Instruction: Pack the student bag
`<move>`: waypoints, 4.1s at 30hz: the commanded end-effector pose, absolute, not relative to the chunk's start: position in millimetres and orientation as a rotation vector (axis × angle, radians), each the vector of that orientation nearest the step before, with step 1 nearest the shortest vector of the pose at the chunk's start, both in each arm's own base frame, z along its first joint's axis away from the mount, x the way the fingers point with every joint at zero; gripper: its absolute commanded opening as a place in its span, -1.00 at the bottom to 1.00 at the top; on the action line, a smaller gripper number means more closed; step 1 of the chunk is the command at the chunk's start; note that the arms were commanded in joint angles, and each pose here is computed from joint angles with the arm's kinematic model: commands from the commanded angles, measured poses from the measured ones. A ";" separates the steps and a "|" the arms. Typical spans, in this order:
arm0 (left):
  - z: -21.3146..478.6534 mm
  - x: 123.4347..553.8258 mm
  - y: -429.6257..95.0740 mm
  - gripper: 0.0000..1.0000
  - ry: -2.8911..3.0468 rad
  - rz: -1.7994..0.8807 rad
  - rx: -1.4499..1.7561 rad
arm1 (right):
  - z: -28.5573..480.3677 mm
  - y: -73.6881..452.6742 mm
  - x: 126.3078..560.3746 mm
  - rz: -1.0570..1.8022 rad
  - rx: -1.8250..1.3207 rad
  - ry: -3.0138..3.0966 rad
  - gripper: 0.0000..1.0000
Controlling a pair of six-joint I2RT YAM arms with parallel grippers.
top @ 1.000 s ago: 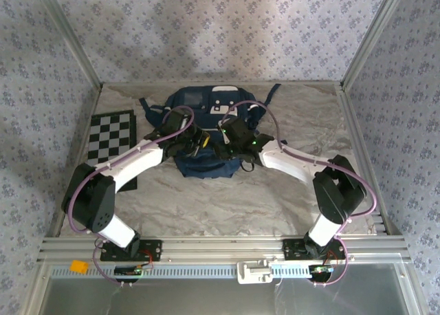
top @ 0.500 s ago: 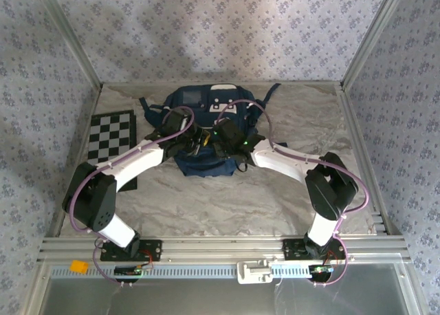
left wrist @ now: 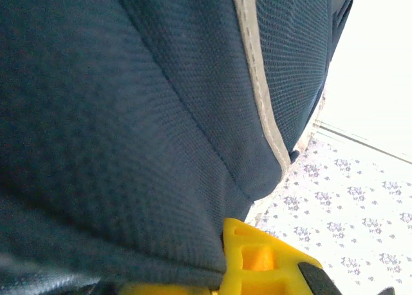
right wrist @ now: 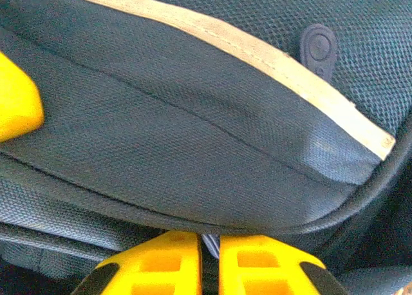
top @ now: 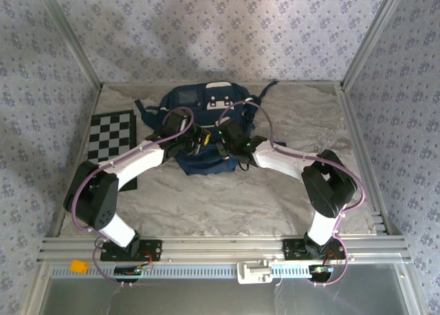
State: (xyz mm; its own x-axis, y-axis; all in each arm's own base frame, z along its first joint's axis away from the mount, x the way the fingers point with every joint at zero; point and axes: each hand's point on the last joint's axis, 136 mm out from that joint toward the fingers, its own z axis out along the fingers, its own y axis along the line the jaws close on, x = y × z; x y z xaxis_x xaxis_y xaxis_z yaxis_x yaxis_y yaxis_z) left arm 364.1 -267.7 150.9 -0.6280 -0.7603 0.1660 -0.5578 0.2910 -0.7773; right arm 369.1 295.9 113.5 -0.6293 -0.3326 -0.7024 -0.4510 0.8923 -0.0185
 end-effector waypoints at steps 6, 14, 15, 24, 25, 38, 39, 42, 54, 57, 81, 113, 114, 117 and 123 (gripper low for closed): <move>173.8 338.8 -284.1 -1.00 2.416 -1.432 -1.036 | 137.2 281.1 388.6 0.275 -0.503 2.165 -1.00; 168.1 334.0 -264.9 -1.00 2.524 -1.388 -0.752 | 117.3 223.0 369.9 0.176 -0.161 2.298 -1.00; 166.0 333.8 -260.4 -1.00 2.545 -1.379 -0.708 | 118.6 224.0 365.4 0.197 -0.161 2.298 -1.00; 174.3 347.4 -241.3 -1.00 2.509 -1.470 -0.646 | 134.1 304.7 319.0 0.507 -0.560 2.337 -1.00; 177.3 348.7 -241.9 -1.00 2.496 -1.484 -0.656 | 131.6 308.0 319.6 0.527 -0.570 2.358 -1.00; 185.7 357.7 -248.3 -1.00 2.448 -1.555 -0.745 | 134.3 336.4 342.8 0.653 -0.574 2.399 -0.32; 185.9 358.1 -248.6 -1.00 2.447 -1.558 -0.747 | 133.9 336.2 345.4 0.642 -0.565 2.394 -0.31; 186.5 359.4 -249.4 -1.00 2.441 -1.562 -0.753 | 132.0 332.9 355.0 0.549 -0.547 2.368 -0.20; 183.1 354.0 -260.6 -1.00 2.405 -1.631 -0.906 | 133.7 335.0 380.2 0.311 -0.419 2.284 -0.06; 185.3 353.1 -266.9 -1.00 2.386 -1.653 -0.949 | 143.9 342.9 381.5 0.313 -0.411 2.218 -0.18; 178.9 331.3 -255.6 -1.00 2.464 -1.543 -0.963 | 147.9 286.4 401.8 0.095 -0.265 2.169 -1.00; 187.5 361.6 -201.7 0.11 2.425 -1.298 -0.814 | 132.0 340.8 295.6 0.574 -0.367 2.400 -1.00; 184.0 356.8 -204.9 0.14 2.391 -1.307 -0.881 | 129.5 340.0 296.7 0.564 -0.364 2.404 -1.00; 170.4 341.6 -213.6 0.16 2.367 -1.285 -1.030 | 123.8 339.6 299.5 0.554 -0.355 2.416 -1.00; 134.4 333.5 -218.2 0.04 2.302 -1.223 -1.297 | 117.8 340.3 301.1 0.537 -0.357 2.422 -1.00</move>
